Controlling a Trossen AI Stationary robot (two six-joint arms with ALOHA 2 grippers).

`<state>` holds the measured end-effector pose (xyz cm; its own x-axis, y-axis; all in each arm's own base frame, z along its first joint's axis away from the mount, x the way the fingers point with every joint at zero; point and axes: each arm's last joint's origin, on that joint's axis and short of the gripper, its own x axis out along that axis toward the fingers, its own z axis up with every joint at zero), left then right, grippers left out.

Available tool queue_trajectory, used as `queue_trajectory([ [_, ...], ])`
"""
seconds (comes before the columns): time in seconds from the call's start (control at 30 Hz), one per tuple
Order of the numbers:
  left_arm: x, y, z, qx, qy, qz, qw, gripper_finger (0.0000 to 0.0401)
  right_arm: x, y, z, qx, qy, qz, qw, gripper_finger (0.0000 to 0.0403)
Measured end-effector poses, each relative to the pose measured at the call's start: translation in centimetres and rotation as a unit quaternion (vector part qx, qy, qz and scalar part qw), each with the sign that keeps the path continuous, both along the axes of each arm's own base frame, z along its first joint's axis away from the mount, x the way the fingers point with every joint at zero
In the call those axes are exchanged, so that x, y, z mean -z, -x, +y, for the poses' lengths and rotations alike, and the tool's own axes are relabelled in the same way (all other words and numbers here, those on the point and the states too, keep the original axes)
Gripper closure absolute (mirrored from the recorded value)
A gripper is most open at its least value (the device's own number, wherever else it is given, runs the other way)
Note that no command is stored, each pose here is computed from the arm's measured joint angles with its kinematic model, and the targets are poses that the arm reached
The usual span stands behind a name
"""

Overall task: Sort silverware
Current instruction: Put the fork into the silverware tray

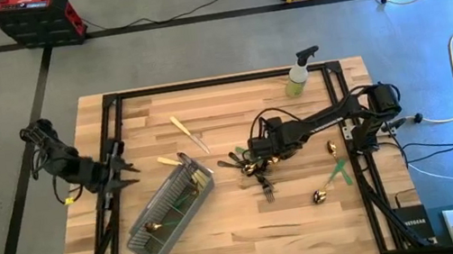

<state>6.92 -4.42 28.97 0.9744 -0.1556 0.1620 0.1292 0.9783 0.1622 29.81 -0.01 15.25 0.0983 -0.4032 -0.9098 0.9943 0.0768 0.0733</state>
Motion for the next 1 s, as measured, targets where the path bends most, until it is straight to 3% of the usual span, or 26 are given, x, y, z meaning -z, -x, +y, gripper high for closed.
queue_trajectory([
  [0.3,0.1,0.0,0.0,-0.006,-0.014,0.004,1.000,0.0315,1.4,0.3,-0.3,0.010,0.006,-0.030,0.999,0.0182],
  [1.0,0.4,-0.1,0.0,-0.004,-0.011,0.018,1.000,0.0315,3.4,0.7,-0.8,0.016,0.025,-0.003,1.000,0.0189],
])
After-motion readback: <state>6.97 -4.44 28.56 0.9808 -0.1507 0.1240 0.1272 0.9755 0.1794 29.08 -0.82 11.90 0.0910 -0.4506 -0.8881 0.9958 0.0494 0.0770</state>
